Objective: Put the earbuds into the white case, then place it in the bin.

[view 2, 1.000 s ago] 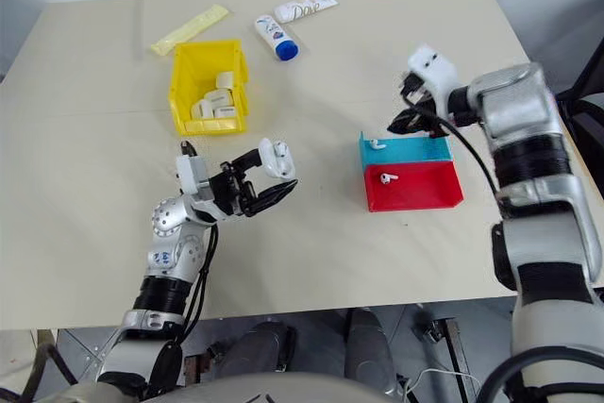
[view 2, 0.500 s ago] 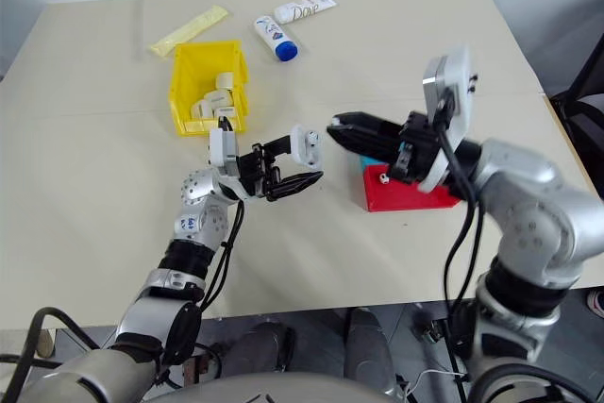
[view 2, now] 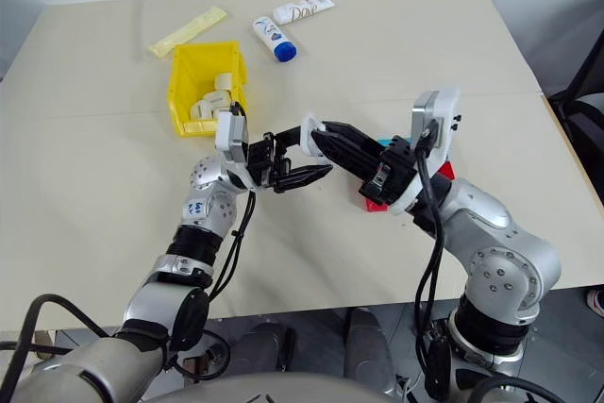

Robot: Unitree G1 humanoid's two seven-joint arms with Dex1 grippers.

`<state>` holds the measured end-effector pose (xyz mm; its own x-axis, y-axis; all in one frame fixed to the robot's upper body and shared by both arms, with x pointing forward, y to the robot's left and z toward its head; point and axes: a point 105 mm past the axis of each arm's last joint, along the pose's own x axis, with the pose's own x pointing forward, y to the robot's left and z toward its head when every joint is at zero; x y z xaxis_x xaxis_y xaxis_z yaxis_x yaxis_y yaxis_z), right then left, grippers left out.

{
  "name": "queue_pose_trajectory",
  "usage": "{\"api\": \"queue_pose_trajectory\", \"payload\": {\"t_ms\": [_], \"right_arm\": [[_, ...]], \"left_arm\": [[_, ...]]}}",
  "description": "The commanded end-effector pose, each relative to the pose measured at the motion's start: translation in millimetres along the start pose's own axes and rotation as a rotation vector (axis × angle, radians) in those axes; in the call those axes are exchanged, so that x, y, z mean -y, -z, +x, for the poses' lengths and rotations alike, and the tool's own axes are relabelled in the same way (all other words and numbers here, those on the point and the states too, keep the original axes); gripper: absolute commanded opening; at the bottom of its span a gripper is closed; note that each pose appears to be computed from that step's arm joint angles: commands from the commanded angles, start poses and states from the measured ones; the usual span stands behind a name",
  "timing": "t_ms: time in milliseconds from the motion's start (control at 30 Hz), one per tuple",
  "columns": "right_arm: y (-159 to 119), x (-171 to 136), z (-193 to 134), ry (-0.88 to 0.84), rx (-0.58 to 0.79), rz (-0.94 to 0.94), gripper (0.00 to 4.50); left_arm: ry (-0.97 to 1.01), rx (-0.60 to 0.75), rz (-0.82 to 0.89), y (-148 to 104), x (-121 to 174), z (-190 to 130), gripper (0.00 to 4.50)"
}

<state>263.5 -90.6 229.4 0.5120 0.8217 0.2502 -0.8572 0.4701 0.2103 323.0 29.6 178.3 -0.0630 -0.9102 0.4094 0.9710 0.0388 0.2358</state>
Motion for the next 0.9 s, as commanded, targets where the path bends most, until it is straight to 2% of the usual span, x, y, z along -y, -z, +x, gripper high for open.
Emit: {"api": "queue_pose_trajectory", "payload": {"t_ms": [33,467,900], "right_arm": [[-8,-3,2,-0.025,0.033,-0.035,0.47],[11,1,7,-0.042,0.019,0.0,0.47],[33,3,-11,-0.031,-0.125,-0.096,0.47]], "left_arm": [[0.027,0.034,0.049,-15,0,4,2.76],[0.027,0.053,0.067,-17,3,9,2.76],[-0.007,0.047,0.092,-21,-3,0,2.76]]}}
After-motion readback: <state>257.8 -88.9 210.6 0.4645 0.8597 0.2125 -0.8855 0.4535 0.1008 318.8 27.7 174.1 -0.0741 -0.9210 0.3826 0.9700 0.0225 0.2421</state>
